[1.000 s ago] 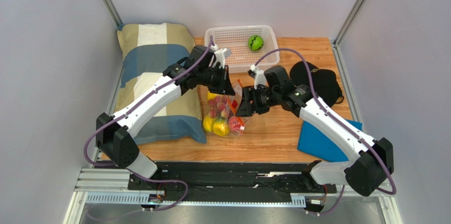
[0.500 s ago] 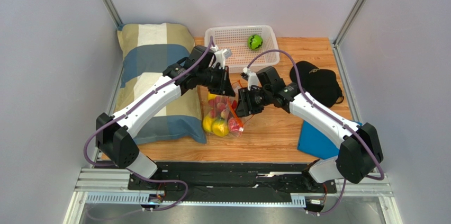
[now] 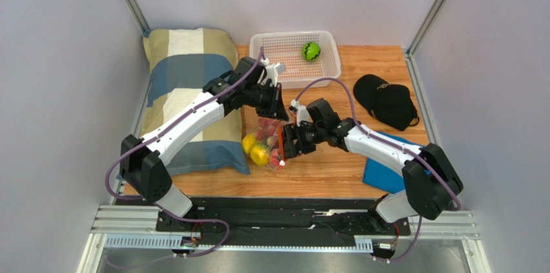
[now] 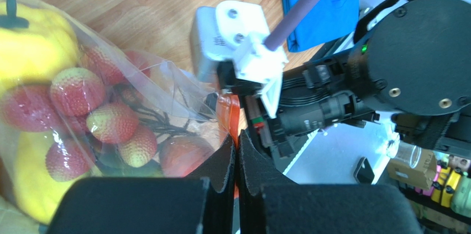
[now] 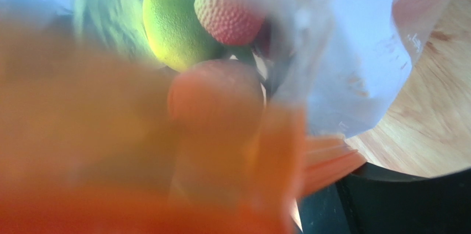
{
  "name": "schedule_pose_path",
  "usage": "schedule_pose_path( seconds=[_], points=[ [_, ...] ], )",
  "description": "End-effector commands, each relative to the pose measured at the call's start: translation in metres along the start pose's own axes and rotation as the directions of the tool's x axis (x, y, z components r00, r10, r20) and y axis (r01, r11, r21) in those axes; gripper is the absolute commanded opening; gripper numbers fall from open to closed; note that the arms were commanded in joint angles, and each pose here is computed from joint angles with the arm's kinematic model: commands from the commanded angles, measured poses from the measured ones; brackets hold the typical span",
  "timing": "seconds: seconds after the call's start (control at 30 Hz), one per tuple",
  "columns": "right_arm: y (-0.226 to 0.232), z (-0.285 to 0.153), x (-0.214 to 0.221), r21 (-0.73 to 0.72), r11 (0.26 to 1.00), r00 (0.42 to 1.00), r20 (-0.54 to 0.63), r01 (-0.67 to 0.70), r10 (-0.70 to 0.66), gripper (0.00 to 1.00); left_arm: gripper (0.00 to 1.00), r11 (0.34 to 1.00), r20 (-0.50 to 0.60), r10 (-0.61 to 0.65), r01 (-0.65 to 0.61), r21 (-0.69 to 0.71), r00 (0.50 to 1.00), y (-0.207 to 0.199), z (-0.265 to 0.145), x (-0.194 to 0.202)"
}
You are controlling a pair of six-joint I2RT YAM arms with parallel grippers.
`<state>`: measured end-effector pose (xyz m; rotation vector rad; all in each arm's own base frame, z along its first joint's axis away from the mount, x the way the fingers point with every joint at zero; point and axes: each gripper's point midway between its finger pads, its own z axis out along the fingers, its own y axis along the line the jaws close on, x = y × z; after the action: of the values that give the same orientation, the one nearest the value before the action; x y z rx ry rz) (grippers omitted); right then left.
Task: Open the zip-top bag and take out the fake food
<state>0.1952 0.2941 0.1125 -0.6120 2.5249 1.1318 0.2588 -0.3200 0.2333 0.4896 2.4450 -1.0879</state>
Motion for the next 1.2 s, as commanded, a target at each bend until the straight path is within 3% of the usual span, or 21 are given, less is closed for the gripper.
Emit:
schedule_pose_path(
  seconds=[0.0, 0.07, 0.17, 0.2, 0.33, 0.73, 0.9, 0.97, 1.07, 1.17],
  points=[
    [0.005, 0.018, -0.009, -0.054, 0.999, 0.999, 0.044, 0.0, 0.002, 0.72, 0.0, 0.998, 0.055, 0.032, -0.035, 0.054, 0.998, -0.022, -0.002, -0.017],
    [0.005, 0.02, -0.014, -0.058, 0.998, 0.997, 0.077, -0.006, 0.01, 0.67, 0.0, 0.998, 0.053, 0.025, -0.028, 0.052, 0.998, -0.022, -0.001, -0.016],
    [0.008, 0.016, -0.023, -0.051, 0.999, 0.992, 0.126, 0.0, 0.007, 0.45, 0.0, 0.999, 0.061, 0.016, -0.018, 0.032, 0.998, -0.018, -0.002, -0.014],
    [0.011, 0.009, -0.029, -0.044, 0.999, 0.988, 0.154, 0.006, 0.0, 0.33, 0.0, 1.0, 0.062, 0.015, -0.016, 0.026, 0.998, -0.017, -0.002, -0.013],
    [0.018, -0.015, -0.025, -0.007, 1.0, 0.988, 0.154, 0.015, -0.014, 0.11, 0.0, 1.0, 0.074, 0.002, -0.002, -0.006, 0.997, -0.011, -0.003, -0.012],
    [0.047, -0.113, -0.062, 0.12, 0.993, 0.918, 0.394, 0.001, -0.048, 0.09, 0.0, 0.985, 0.117, -0.04, 0.059, -0.162, 0.992, 0.029, -0.008, -0.004],
    [0.044, -0.149, -0.122, 0.147, 0.987, 0.809, 0.586, -0.059, -0.039, 0.08, 0.0, 0.989, 0.094, -0.039, 0.053, -0.141, 0.995, 0.026, -0.006, -0.004],
    [0.015, -0.146, -0.15, 0.212, 0.967, 0.799, 0.601, -0.139, -0.017, 0.06, 0.0, 0.99, 0.094, -0.04, 0.052, -0.131, 0.995, 0.025, -0.004, -0.003],
    [-0.017, -0.166, -0.204, 0.317, 0.924, 0.73, 0.68, -0.216, -0.063, 0.05, 0.0, 0.992, 0.081, -0.025, 0.035, -0.118, 0.996, 0.024, -0.003, -0.001],
    [-0.065, -0.157, -0.252, 0.419, 0.872, 0.721, 0.683, -0.254, -0.118, 0.07, 0.0, 0.995, 0.07, -0.013, 0.02, -0.098, 0.997, 0.022, -0.002, 0.0]
  ],
)
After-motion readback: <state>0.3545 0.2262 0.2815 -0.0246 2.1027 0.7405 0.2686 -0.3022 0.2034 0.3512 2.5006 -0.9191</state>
